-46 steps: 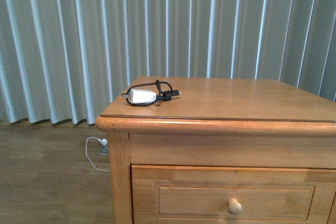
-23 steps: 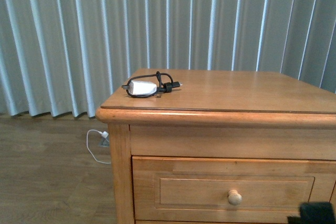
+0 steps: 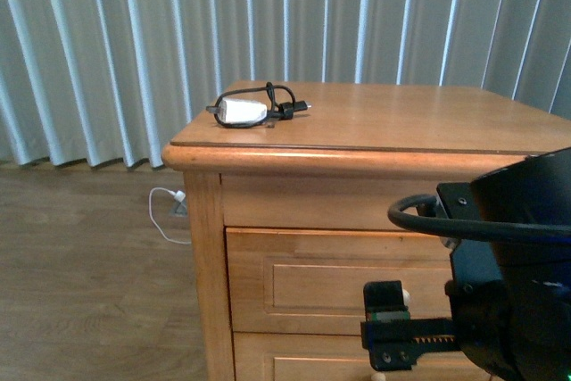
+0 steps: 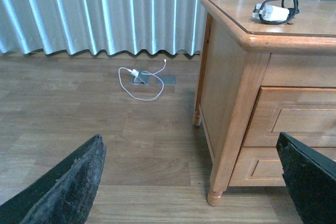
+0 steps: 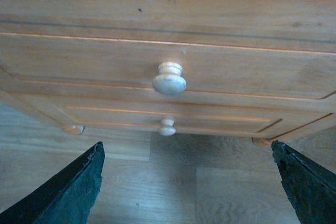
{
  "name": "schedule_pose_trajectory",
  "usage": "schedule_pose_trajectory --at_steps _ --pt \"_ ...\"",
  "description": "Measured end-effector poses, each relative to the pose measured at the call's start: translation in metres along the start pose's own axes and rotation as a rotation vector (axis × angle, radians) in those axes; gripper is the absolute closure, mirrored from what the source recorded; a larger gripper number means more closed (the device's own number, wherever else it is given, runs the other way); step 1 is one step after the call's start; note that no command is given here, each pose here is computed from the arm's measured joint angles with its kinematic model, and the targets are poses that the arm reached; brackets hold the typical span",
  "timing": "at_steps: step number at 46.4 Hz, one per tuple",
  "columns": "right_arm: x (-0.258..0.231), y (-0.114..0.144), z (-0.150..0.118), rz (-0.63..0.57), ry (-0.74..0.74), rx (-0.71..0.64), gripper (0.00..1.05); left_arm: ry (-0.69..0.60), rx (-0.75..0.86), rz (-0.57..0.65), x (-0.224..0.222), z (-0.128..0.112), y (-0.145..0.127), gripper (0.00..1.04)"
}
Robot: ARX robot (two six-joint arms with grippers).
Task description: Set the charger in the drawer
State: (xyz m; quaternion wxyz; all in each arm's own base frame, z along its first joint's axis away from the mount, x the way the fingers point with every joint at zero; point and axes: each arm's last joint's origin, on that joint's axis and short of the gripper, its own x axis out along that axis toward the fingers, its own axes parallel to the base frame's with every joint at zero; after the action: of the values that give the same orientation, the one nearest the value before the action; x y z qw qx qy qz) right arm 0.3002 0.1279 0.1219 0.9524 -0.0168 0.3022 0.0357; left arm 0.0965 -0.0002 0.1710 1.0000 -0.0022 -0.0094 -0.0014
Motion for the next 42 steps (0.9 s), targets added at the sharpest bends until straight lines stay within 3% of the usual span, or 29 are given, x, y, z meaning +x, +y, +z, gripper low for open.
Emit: schedule_pose_trajectory --at_steps 22,42 --pt "0.056 0.021 -0.001 -0.069 0.004 -0.009 0.09 0.0 0.0 0.0 0.0 0.0 0.0 0.06" --pt "0.076 0.035 0.006 -0.096 -0.021 -0.008 0.09 0.0 0.0 0.0 0.0 0.0 0.0 0.06"
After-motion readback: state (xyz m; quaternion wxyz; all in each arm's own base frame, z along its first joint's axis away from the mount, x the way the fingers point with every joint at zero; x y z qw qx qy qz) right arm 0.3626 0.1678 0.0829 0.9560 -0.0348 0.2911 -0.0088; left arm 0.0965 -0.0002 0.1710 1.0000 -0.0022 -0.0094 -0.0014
